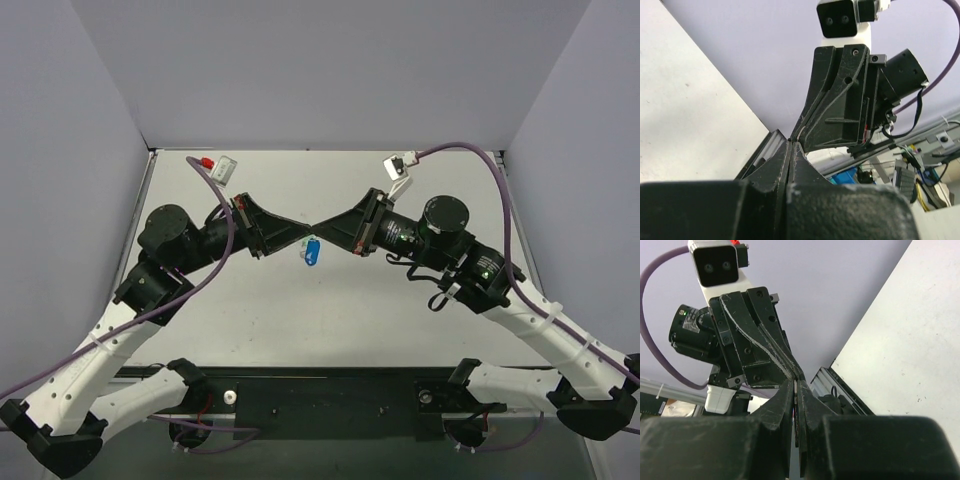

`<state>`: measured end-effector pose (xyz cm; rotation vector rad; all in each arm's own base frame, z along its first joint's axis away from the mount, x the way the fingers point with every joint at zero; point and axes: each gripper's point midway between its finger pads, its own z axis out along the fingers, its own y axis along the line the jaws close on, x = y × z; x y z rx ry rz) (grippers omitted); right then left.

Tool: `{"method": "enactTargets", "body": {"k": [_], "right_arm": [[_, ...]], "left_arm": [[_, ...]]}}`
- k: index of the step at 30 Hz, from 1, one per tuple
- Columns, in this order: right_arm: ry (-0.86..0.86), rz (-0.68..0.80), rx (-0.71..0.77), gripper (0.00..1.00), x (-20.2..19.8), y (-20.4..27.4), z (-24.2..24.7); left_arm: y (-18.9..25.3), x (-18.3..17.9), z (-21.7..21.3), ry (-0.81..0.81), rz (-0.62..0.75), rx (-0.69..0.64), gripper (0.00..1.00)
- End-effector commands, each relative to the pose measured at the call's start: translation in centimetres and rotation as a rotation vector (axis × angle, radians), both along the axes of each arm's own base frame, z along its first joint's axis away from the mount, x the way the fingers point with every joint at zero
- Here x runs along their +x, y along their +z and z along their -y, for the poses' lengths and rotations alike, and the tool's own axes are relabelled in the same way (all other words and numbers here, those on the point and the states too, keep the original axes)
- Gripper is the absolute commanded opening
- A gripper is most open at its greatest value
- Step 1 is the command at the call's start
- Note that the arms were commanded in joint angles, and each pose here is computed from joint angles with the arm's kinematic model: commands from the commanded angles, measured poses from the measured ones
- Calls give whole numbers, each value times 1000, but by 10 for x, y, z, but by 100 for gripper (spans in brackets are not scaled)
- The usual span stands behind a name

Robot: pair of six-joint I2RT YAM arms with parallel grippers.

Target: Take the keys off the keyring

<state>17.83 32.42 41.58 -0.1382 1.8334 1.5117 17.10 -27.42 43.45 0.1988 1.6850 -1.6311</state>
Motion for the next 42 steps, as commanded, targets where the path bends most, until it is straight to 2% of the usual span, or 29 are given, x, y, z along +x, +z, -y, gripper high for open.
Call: {"method": "enactTargets", "body": {"k": [1,6,7,8,9,10,11,13,19,22,30,35,38,39,42], "right_arm": [[-26,-32,7,0,12,-4,-16],[-77,-79,-2,0,27,-12,-15],[-86,-91,3,0,30,-13,-14],[-89,-100,2,0,31,-15,-14],[-90,-105,3,0,31,-15,-13],[-91,-110,1,0,32,-18,-12],[-90,-113,1,0,31,-18,-11],[-92,-119,-8,0,31,-22,-7],[-51,-174,-61,0,23,-39,5],[-31,-187,-108,0,19,-50,12],[35,-207,-167,0,7,-56,22],[123,-176,-189,0,-11,-54,27],[210,-130,-173,0,-27,-48,26],[230,-87,-155,0,-29,-43,26],[332,31,-91,0,-48,-30,26]], "left_arm": [[37,-7,-6,33,49,-107,0],[30,1,-6,66,23,-112,0],[29,4,-8,89,22,-107,5],[21,6,-8,97,0,-79,16],[15,8,-9,113,-17,-60,35],[16,7,-12,125,-1,-51,43],[11,9,-15,143,-11,-29,62],[13,8,-22,168,8,4,75],[-7,3,-37,169,45,189,76],[-12,-13,-30,44,82,222,74],[-14,-45,-15,-234,177,194,70],[-18,-41,-12,-292,195,175,74],[-13,-41,-9,-347,208,117,76],[-12,-41,-9,-358,184,99,77],[-3,-45,-10,-396,239,41,77]]}}
